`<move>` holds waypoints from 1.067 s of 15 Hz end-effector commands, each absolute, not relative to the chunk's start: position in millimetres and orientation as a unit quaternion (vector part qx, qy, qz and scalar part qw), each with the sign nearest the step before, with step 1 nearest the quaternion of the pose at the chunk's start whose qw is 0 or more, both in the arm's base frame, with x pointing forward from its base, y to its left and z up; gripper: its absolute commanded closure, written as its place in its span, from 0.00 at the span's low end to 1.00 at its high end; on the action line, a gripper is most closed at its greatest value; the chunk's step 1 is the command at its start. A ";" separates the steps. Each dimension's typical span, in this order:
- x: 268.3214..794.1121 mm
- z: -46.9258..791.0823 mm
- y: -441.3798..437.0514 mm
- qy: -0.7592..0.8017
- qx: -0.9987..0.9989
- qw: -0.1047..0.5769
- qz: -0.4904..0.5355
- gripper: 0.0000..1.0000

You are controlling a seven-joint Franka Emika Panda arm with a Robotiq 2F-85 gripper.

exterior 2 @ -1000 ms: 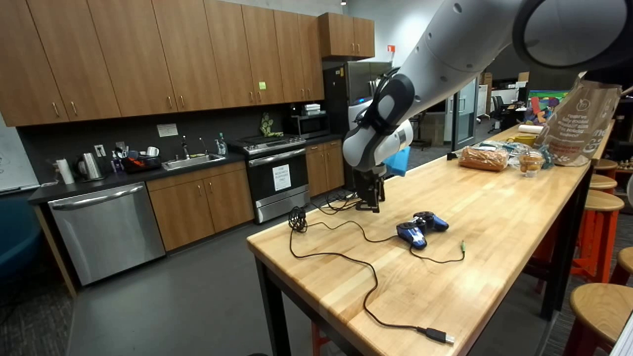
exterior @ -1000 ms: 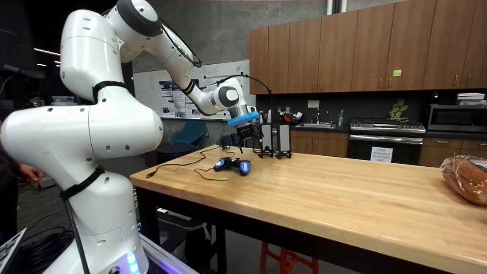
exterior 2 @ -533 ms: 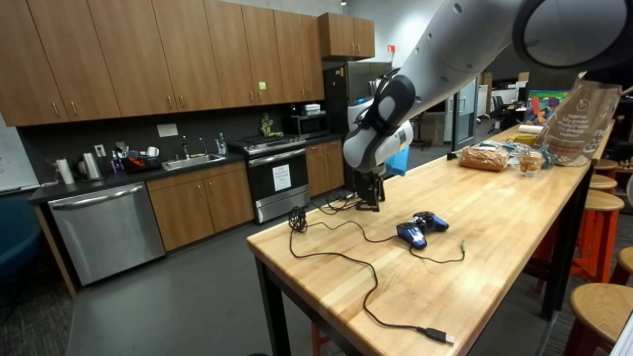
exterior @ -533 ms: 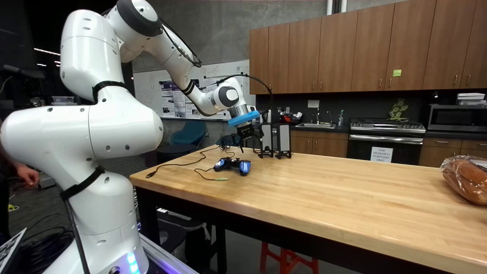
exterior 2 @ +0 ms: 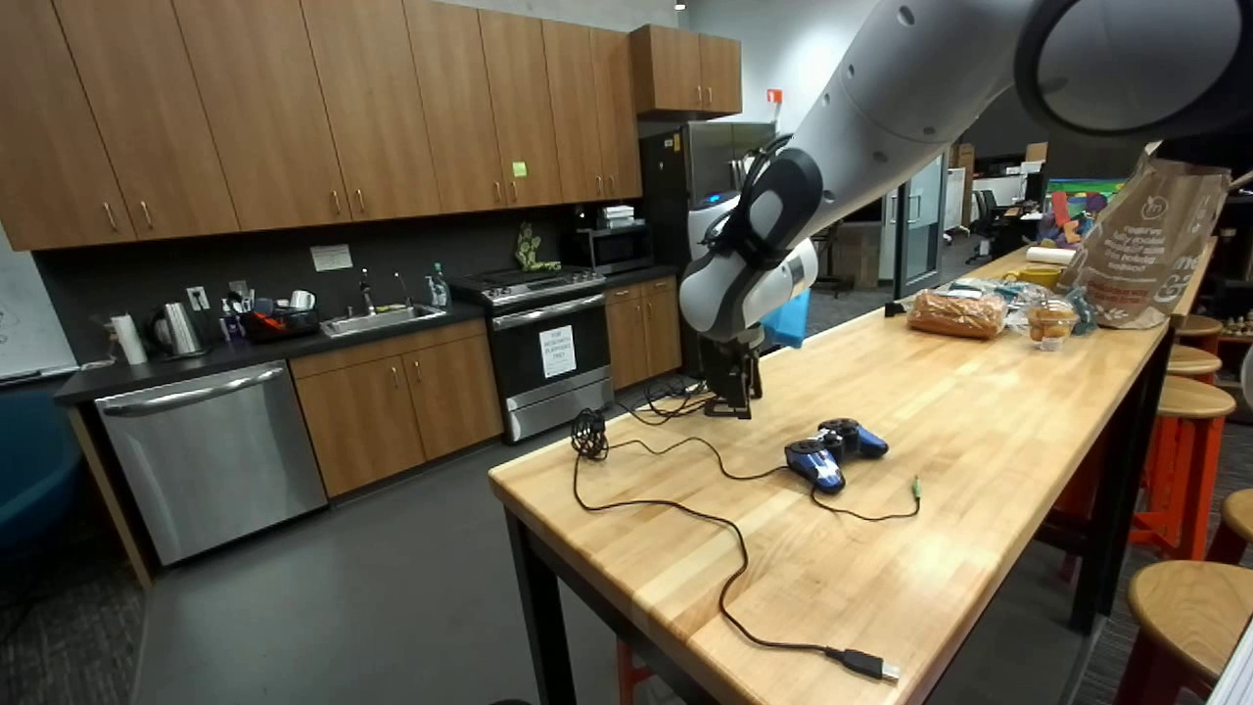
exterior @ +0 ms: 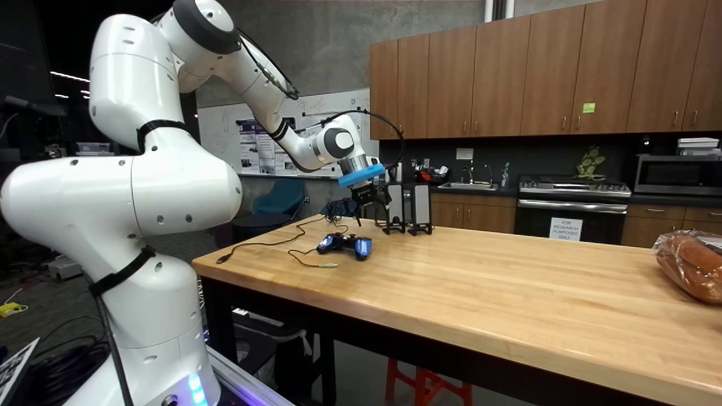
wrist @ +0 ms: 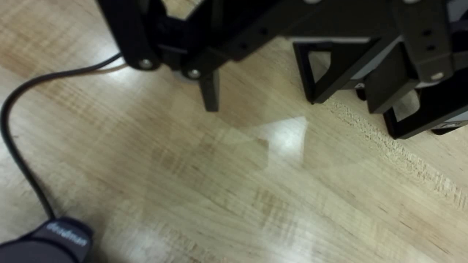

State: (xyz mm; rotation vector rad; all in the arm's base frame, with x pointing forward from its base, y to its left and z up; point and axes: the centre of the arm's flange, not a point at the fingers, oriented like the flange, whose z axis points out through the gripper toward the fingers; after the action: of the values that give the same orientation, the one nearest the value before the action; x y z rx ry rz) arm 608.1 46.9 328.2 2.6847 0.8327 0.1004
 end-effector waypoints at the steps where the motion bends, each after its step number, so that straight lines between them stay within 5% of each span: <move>1: 608.1 328.2 46.9 0.292 0.942 0.164 0.035 0.00; 16: 605.0 324.3 51.9 0.217 0.969 0.118 0.035 0.00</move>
State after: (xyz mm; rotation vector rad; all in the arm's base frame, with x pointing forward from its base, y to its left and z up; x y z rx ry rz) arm 604.6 50.6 322.4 2.7712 0.7235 0.0972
